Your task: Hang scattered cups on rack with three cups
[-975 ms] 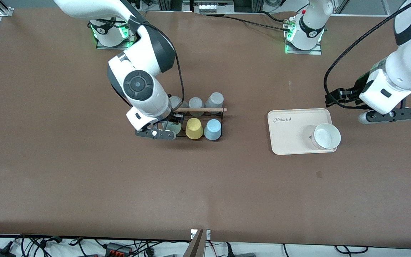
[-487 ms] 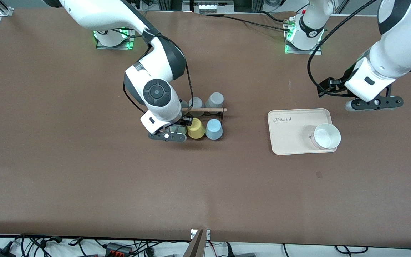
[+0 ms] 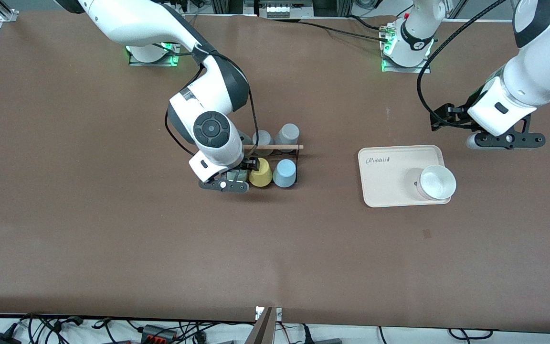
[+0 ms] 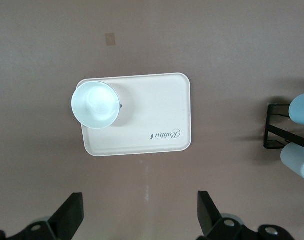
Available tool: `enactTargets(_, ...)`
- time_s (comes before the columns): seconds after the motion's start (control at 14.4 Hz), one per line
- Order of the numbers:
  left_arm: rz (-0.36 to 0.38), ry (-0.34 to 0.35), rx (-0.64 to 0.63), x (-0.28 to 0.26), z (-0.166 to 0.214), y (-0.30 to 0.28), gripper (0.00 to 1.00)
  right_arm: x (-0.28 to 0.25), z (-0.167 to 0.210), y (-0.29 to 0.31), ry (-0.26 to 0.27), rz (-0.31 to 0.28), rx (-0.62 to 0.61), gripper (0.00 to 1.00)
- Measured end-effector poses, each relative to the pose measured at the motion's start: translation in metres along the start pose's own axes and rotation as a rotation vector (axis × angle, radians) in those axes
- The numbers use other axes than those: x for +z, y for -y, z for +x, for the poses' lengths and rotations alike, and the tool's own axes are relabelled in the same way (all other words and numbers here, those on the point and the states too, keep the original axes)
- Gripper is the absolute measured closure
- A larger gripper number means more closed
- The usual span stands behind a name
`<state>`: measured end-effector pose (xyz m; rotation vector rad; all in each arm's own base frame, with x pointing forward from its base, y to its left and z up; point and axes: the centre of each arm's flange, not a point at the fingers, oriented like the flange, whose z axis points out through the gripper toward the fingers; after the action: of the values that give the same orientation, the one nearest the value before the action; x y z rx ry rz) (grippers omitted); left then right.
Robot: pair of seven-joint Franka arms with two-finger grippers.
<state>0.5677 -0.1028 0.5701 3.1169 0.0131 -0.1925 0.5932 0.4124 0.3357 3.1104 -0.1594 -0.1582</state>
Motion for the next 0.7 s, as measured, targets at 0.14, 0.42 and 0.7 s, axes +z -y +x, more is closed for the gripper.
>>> enactTargets(0.14,-0.001,-0.001,-0.002,0.000,0.001,0.003,0.00,-0.008,0.005,-0.002,-0.017,0.008,0.000,0.00)
enactTargets(0.42,-0.005,-0.016,-0.001,-0.005,0.001,0.002,0.00,-0.074,0.039,-0.050,-0.091,0.033,0.032,0.00)
enactTargets(0.7,-0.007,-0.016,-0.009,-0.006,0.010,0.006,0.00,-0.161,0.075,-0.189,-0.099,0.007,0.140,0.00)
